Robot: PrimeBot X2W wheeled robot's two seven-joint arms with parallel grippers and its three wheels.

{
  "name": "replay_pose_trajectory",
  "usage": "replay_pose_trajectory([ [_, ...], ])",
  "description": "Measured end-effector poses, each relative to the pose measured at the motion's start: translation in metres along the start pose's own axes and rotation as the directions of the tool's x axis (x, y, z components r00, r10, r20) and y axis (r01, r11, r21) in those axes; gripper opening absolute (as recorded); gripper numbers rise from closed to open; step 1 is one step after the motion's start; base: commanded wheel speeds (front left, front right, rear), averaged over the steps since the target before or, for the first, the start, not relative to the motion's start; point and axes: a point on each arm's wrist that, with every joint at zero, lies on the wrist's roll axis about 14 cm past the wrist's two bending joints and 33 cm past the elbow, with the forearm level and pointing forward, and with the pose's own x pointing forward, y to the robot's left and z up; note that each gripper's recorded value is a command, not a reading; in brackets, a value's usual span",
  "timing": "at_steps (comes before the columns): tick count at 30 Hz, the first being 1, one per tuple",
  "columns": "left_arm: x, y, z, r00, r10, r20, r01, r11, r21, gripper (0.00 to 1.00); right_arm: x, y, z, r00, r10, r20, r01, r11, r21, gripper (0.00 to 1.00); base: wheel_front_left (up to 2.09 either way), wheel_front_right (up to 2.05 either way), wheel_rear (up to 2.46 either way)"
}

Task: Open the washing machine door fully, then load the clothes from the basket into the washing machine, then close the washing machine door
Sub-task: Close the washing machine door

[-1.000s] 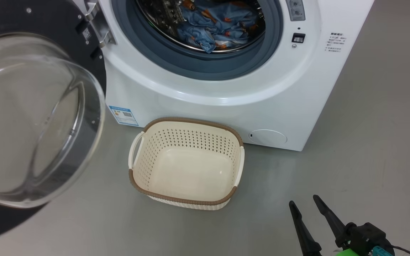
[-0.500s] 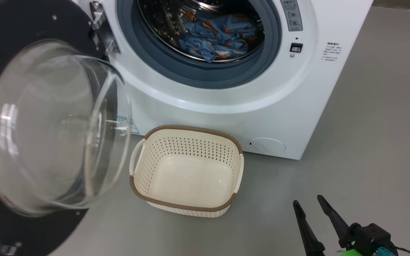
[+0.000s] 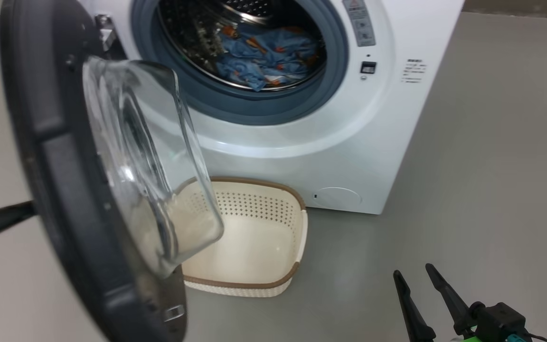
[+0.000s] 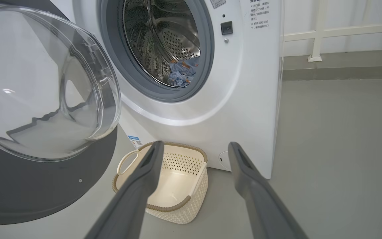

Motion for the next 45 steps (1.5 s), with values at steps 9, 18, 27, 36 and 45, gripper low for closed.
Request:
replay_pose_trajectory([
  [9, 0.07, -0.041, -0.018, 0.979, -0.186, -0.079, 0.191, 0.98, 0.061, 0.0, -0.015, -0.021, 0.01, 0.996, -0.081, 0.032, 0.081, 0.997, 0.007, 1.0, 0.0, 0.0, 0.0],
  [18, 0.132, -0.066, 0.009, 0.956, -0.293, 0.002, 0.292, 0.953, 0.081, 0.0, -0.032, -0.043, 0.015, 0.983, -0.174, 0.051, 0.173, 0.985, 0.015, 1.0, 0.0, 0.0, 0.0],
  [27, 0.174, -0.073, 0.029, 0.942, -0.332, 0.054, 0.328, 0.942, 0.064, 0.0, -0.047, -0.065, 0.018, 0.964, -0.257, 0.063, 0.256, 0.966, 0.032, 1.0, 0.0, 0.0, 0.0],
  [36, 0.193, -0.062, 0.029, 0.953, -0.3, 0.048, 0.298, 0.954, 0.044, 0.0, -0.051, -0.071, 0.016, 0.958, -0.281, 0.056, 0.279, 0.959, 0.043, 1.0, 0.0, 0.0, 0.0],
  [45, 0.17, -0.023, 0.021, 0.983, -0.158, 0.094, 0.154, 0.987, 0.055, 0.18, -0.043, -0.065, 0.015, 0.966, -0.255, 0.054, 0.252, 0.966, 0.049, 1.0, 0.0, 0.0, 0.0],
])
